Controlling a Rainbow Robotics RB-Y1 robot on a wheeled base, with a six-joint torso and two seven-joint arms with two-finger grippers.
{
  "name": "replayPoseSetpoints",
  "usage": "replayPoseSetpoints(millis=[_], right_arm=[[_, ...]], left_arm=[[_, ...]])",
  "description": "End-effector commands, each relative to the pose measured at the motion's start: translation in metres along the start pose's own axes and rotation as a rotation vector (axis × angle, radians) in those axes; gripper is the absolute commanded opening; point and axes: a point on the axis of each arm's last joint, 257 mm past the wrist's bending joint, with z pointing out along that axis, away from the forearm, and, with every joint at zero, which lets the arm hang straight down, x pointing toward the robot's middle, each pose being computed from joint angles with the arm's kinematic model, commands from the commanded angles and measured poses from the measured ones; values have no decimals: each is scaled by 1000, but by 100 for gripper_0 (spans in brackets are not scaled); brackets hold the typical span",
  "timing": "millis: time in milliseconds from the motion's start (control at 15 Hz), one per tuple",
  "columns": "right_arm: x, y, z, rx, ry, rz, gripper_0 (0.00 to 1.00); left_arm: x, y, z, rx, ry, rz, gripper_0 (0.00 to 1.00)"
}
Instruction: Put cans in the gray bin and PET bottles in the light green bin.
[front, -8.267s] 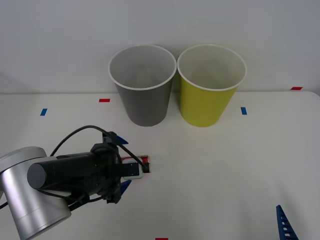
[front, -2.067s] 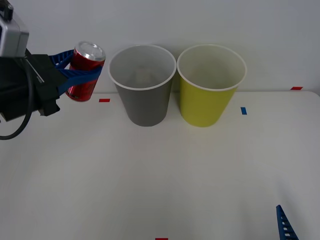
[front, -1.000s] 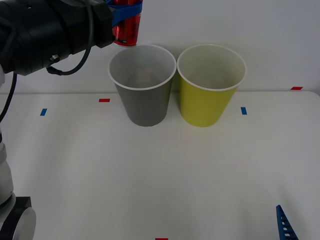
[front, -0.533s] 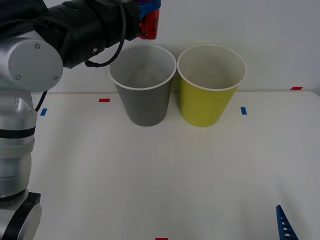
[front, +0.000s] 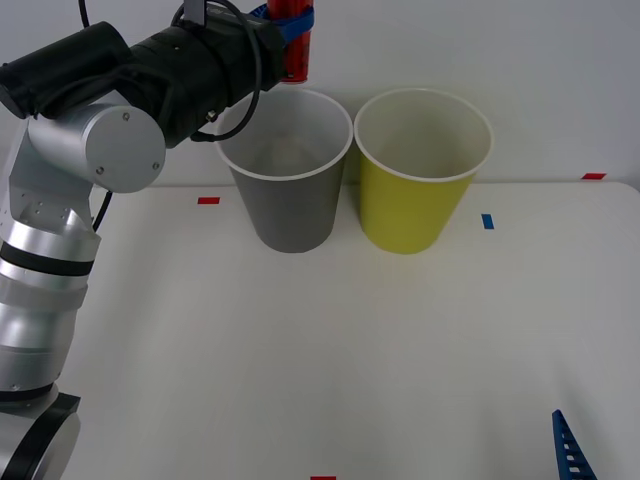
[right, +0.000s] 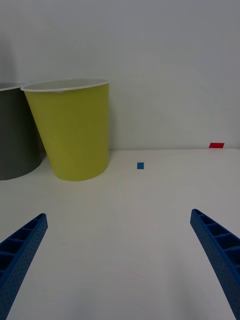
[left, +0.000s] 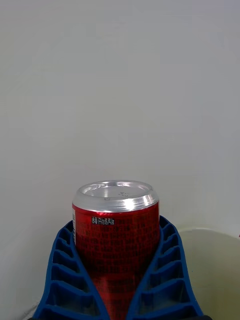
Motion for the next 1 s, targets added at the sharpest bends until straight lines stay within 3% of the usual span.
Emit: replayPoseSetpoints(millis=[67,133,333,867,1000], right_arm=[[0,0,0,0,0,0,100],[0,0,0,0,0,0,100],[0,0,0,0,0,0,100],[0,0,0,0,0,0,100],[0,0,0,0,0,0,100]], left_arm=[[0,2,1,-16,-4,29,0],[0,1,1,-12,-4,26,0],[3,-7,3,3,1,12,100],[2,-9,-3,46,2,-40,100],[6,-11,-20,55,3,-25,100]])
